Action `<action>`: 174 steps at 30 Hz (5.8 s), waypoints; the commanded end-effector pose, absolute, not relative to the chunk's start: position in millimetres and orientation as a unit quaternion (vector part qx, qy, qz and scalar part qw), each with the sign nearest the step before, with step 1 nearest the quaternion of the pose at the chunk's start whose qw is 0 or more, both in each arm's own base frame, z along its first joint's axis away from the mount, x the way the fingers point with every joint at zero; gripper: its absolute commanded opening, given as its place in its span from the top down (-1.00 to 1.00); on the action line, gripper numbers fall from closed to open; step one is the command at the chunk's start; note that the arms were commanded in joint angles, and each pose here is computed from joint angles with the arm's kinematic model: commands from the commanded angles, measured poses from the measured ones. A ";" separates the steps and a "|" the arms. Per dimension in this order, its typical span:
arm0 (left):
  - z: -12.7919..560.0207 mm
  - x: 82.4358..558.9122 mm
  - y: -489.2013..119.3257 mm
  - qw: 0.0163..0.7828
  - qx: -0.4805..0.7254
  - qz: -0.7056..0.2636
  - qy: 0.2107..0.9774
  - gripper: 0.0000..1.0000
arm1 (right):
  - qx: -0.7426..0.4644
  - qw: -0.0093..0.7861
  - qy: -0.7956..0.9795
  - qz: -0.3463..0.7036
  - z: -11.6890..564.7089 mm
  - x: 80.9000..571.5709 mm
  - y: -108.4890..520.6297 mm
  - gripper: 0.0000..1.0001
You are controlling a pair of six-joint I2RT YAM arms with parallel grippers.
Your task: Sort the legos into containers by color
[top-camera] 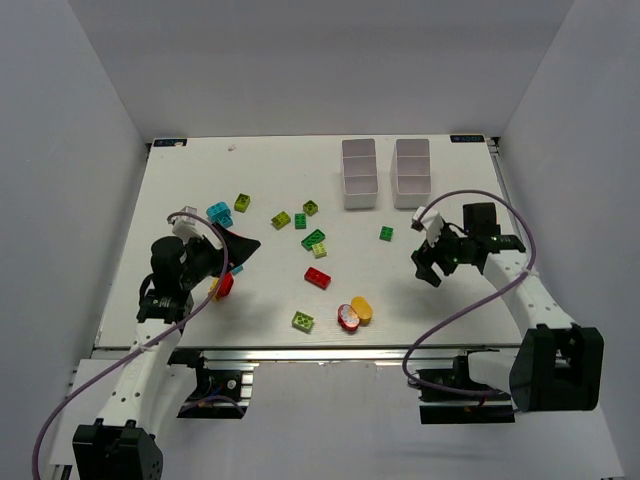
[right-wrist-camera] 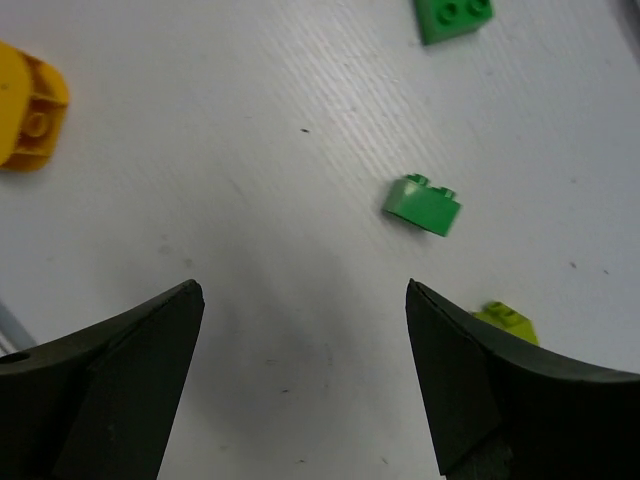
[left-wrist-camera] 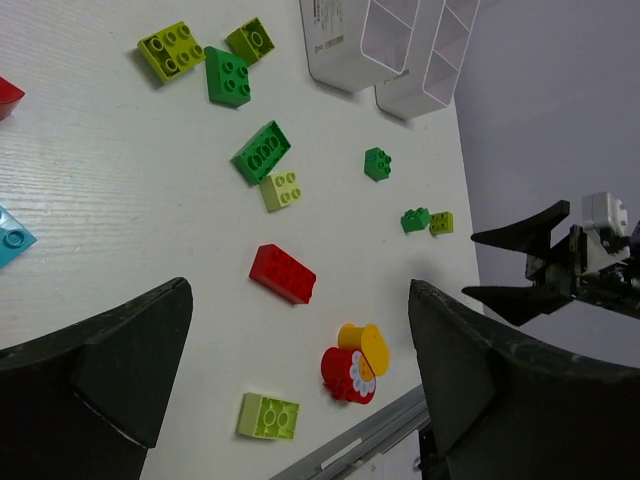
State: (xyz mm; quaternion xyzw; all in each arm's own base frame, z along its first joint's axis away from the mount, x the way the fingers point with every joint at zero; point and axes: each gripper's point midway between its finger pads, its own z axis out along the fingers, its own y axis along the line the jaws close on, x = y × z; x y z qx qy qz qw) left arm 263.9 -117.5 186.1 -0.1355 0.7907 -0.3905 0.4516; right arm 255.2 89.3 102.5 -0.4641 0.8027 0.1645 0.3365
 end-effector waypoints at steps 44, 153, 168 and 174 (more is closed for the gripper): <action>193.3 273.2 -109.7 0.475 -0.169 -0.388 0.772 -0.96 | -0.015 0.238 0.970 0.037 41.2 351.1 -11.8 0.56; 182.8 270.8 -109.0 0.450 -0.193 -0.386 0.782 -0.50 | -0.327 0.256 0.908 0.060 33.6 346.5 76.5 -0.13; 182.1 271.1 -109.5 0.453 -0.191 -0.388 0.780 -0.51 | -0.369 0.349 0.853 0.122 118.4 384.9 113.4 1.00; 183.7 271.8 -109.7 0.455 -0.189 -0.389 0.778 -0.51 | -0.333 0.459 0.812 0.137 191.8 437.0 132.2 1.00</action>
